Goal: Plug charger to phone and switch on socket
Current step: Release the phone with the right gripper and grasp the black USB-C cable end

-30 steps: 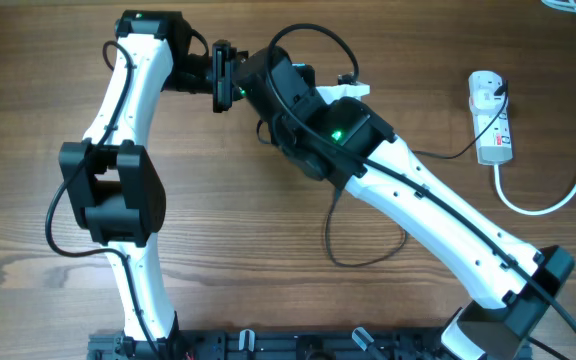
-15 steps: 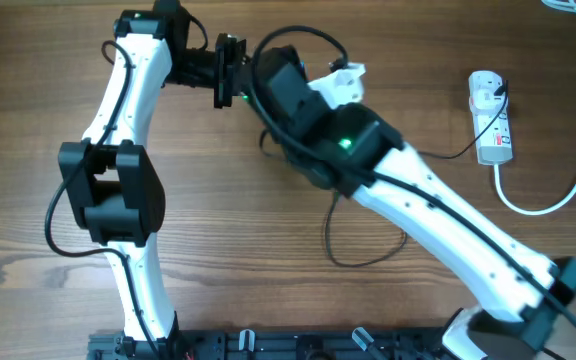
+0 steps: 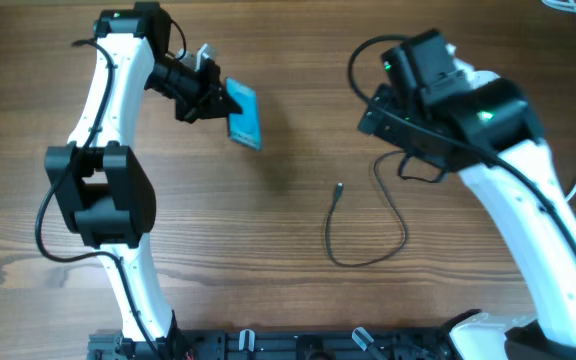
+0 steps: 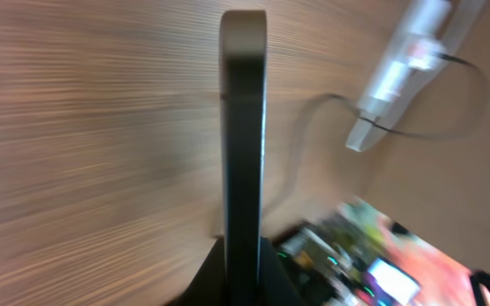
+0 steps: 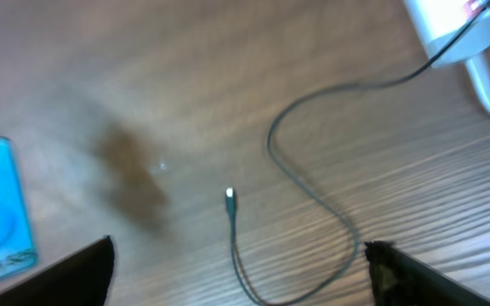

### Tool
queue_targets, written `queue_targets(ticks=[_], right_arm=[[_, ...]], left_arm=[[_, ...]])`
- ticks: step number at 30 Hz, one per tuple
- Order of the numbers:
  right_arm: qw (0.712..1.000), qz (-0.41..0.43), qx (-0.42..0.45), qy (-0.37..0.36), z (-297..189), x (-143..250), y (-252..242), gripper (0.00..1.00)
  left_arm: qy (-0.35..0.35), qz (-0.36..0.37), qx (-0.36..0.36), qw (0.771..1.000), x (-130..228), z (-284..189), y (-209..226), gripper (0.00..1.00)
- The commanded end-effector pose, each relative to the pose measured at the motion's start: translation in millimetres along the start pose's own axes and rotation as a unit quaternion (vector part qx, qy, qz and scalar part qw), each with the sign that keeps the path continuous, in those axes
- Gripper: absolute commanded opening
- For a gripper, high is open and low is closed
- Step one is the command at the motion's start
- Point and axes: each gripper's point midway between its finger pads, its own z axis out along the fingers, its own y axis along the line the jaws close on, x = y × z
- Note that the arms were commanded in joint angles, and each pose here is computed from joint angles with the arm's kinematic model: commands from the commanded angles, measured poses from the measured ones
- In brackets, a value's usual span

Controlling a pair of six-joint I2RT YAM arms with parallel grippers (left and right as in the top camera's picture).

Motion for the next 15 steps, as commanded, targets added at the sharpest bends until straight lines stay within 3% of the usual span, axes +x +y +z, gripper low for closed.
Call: queue_targets(ticks=[1, 3, 6, 10, 15], right_arm=[[0.992, -0.023, -0.003, 0.125, 58, 52, 9, 0.77], [0.983, -0.033, -0.009, 0.179, 93, 81, 11, 0.62], [0.971, -0.06, -0.044, 0.228, 126, 111, 17, 0.6], [0.967, -0.045, -0.017, 0.251, 164, 134, 2, 0.5], [0.966, -0.048, 0.041, 0.249, 196, 157, -1, 0.49]], left_arm=[[-0.074, -0.031, -0.116, 0.99, -1, -37, 23, 0.04], [-0.092, -0.062, -0.154, 0.982, -6, -41, 37, 0.04], [-0.098, -0.059, -0.156, 0.981, -9, -41, 37, 0.04], [-0.098, -0.056, -0.156, 0.981, -9, -40, 36, 0.04], [-0.1, -0.054, -0.155, 0.981, -10, -40, 35, 0.04]])
